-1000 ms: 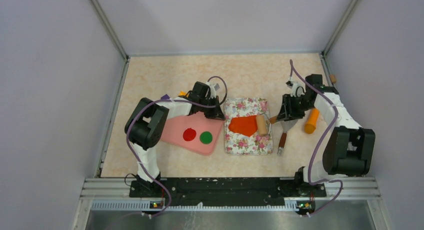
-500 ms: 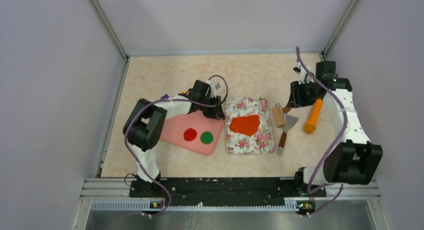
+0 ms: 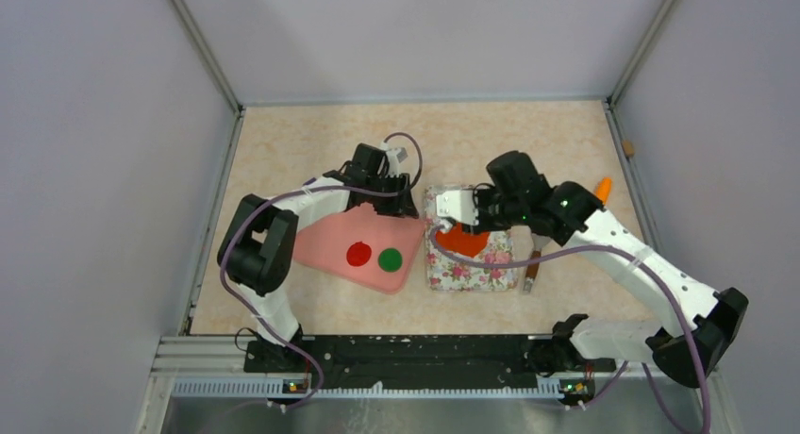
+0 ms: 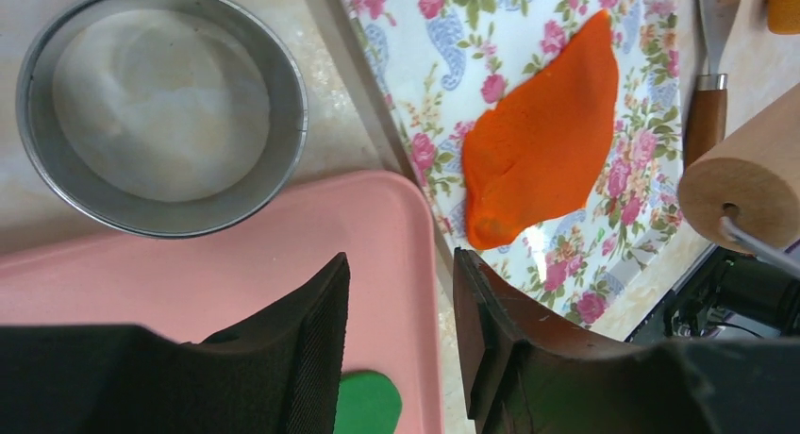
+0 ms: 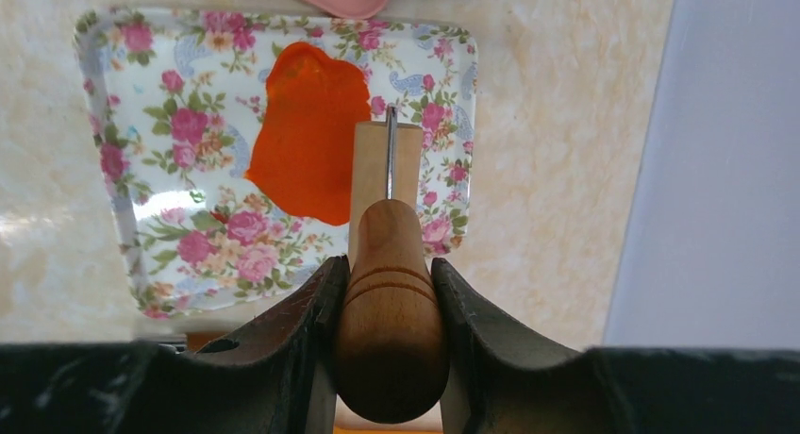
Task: Roll out the dumpling wrappers from the dough
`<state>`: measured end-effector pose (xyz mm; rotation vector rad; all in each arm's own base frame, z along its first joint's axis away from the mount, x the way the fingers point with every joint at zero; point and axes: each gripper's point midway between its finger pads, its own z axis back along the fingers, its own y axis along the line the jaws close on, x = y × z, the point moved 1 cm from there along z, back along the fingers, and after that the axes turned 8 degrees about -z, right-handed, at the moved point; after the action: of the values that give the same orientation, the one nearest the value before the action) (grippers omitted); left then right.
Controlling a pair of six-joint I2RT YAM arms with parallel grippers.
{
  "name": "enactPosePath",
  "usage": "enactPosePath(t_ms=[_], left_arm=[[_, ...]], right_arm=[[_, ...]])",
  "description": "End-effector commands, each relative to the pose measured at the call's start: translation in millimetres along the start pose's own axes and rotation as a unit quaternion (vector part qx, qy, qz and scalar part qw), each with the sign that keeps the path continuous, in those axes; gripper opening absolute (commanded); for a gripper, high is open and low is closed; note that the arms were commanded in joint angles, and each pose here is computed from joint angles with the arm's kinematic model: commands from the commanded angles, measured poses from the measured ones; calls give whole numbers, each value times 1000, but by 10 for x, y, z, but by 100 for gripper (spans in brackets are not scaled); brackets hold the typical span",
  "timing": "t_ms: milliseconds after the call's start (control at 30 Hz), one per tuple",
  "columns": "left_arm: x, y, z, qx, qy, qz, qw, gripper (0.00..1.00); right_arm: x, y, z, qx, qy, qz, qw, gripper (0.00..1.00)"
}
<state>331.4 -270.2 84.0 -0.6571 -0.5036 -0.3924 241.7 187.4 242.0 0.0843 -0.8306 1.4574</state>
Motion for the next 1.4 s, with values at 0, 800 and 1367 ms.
enactPosePath(t_ms=[0,800,1367], left_arm=[[-25,39,-123,-22,3,18,1000,47],[-222,209,-660,17,53,65,996,3],[-333,230,-652,16,62,70,995,0]], right_arm=[[191,-99,-91,-47,-10,183,982,0],[226,561,-776,68,-76,259,961,0],[-285,520,-1253,32,9,217,976,0]])
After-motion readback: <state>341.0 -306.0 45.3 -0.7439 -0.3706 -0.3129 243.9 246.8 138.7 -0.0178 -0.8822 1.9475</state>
